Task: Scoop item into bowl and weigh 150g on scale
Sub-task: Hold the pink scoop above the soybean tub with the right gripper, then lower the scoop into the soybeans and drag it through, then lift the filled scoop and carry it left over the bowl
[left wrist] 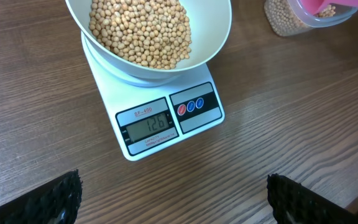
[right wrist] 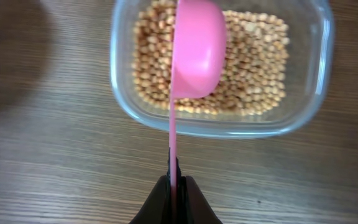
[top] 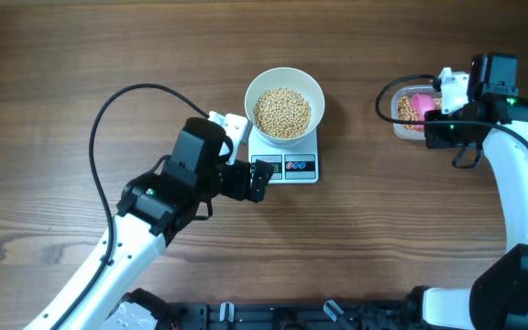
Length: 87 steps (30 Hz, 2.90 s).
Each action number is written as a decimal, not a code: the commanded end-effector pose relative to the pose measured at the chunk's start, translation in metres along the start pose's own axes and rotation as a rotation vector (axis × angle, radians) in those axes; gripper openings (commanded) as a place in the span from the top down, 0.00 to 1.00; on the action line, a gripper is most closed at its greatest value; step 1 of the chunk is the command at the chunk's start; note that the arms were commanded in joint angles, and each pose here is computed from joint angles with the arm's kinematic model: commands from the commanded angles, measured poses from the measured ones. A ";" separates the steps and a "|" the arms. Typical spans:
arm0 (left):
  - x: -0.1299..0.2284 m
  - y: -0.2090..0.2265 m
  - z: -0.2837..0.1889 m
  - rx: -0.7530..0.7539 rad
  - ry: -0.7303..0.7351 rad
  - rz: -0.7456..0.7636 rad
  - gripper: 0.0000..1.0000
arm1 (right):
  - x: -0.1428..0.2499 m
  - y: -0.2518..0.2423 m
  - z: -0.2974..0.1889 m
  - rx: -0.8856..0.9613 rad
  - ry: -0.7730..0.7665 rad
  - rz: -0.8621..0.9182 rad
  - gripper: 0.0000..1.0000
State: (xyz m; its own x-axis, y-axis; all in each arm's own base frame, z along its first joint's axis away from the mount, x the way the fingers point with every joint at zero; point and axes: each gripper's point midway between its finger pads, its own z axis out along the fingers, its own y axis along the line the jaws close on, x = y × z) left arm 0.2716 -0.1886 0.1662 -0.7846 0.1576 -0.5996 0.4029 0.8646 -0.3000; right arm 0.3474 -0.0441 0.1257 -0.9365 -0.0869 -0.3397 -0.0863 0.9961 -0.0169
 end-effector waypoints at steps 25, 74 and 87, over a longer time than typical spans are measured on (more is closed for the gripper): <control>0.001 0.000 0.001 -0.004 0.002 0.022 0.00 | -0.003 0.015 -0.004 -0.185 -0.026 0.093 0.96; 0.001 0.000 0.001 -0.004 0.002 0.022 0.00 | -0.034 0.035 -0.115 -1.109 -0.324 0.515 0.96; 0.001 0.000 0.001 -0.004 0.002 0.022 0.00 | -0.052 0.144 -0.084 -1.011 -0.147 0.249 0.96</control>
State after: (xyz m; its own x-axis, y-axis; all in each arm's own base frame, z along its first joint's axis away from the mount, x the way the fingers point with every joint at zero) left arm 0.2716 -0.1886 0.1662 -0.7846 0.1576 -0.5996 0.4029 0.8646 -0.3000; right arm 0.3469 0.0861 0.2343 -0.9066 0.2162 -0.3625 -0.2530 0.4090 0.8768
